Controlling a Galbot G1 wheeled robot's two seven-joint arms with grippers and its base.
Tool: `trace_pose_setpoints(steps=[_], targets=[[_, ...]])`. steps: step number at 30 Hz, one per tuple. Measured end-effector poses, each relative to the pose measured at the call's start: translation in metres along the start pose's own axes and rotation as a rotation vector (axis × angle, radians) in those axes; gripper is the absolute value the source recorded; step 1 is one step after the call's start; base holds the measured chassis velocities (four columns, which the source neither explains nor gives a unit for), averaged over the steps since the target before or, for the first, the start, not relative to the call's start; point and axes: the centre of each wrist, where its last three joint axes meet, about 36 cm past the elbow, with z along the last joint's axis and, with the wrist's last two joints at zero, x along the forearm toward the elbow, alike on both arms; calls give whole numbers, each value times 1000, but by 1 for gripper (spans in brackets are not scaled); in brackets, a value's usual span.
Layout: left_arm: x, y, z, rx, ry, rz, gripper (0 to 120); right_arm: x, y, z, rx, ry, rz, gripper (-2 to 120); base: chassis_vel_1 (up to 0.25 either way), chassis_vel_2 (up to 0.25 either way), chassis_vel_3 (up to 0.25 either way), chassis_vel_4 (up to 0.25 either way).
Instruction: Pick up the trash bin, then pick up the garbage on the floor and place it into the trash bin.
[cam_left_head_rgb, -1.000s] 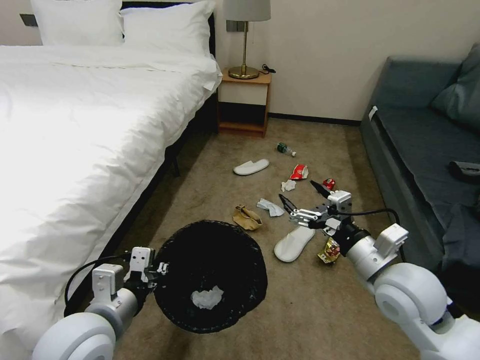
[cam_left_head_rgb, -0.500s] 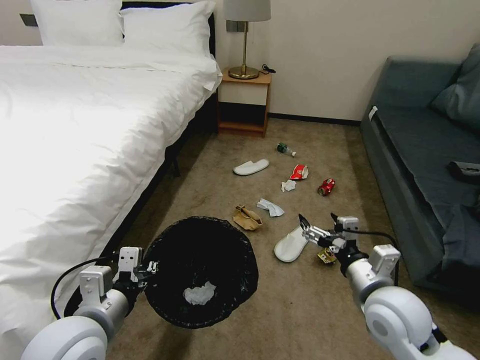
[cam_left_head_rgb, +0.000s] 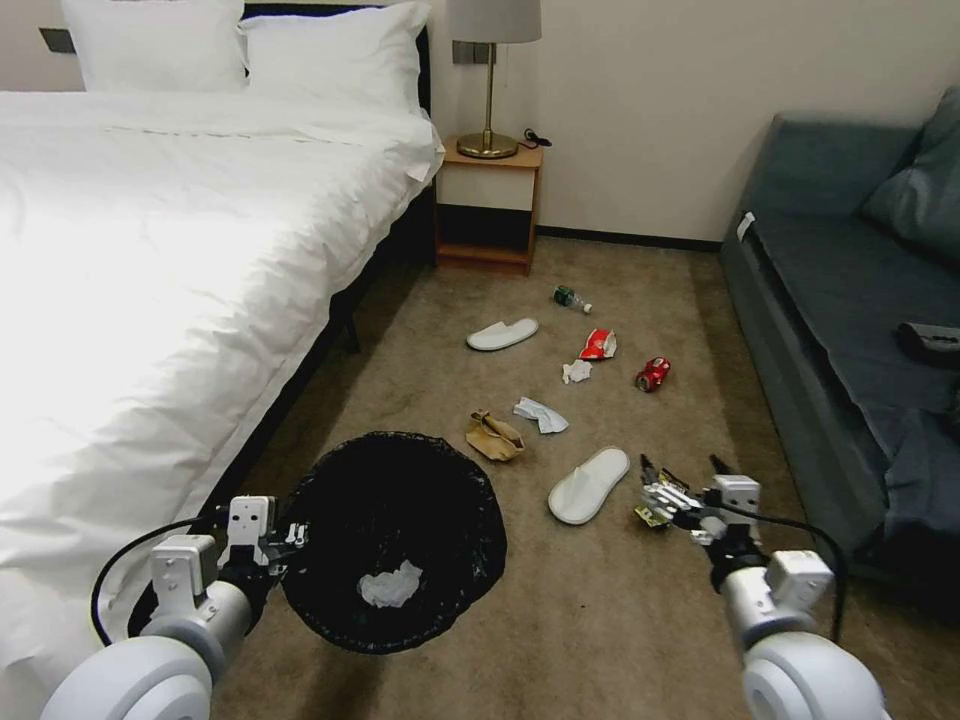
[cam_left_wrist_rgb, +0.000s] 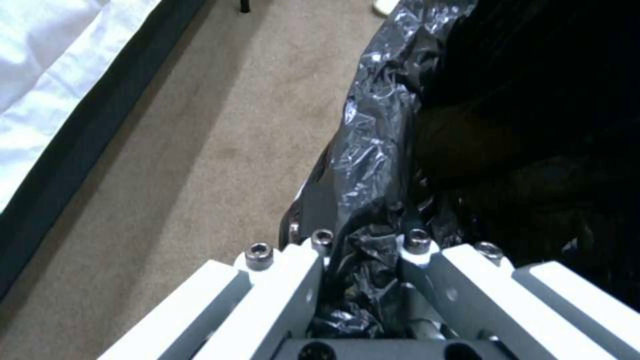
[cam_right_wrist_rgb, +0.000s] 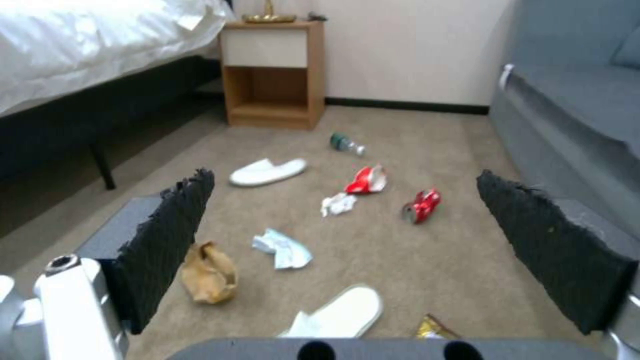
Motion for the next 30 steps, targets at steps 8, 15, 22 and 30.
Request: trace_pose_setpoints(steps=[8,15,22,30], targets=[[3,-1,0,6,-5,-2,2,3,-10,-4,-8,-20,27,100,0,0,0,0],[7,-3,-1,10,-9,-4,2,5,-9,-6,-15,-28,27,100,-65,70,66,-80],[10,-3,-1,10,-13,-5,2,6,-10,-7,-21,-26,28,100,-137,133,136,-132],[14,-4,-1,8,-11,-6,2,7,-8,-5,-31,-21,25,100,-111,107,102,-106]])
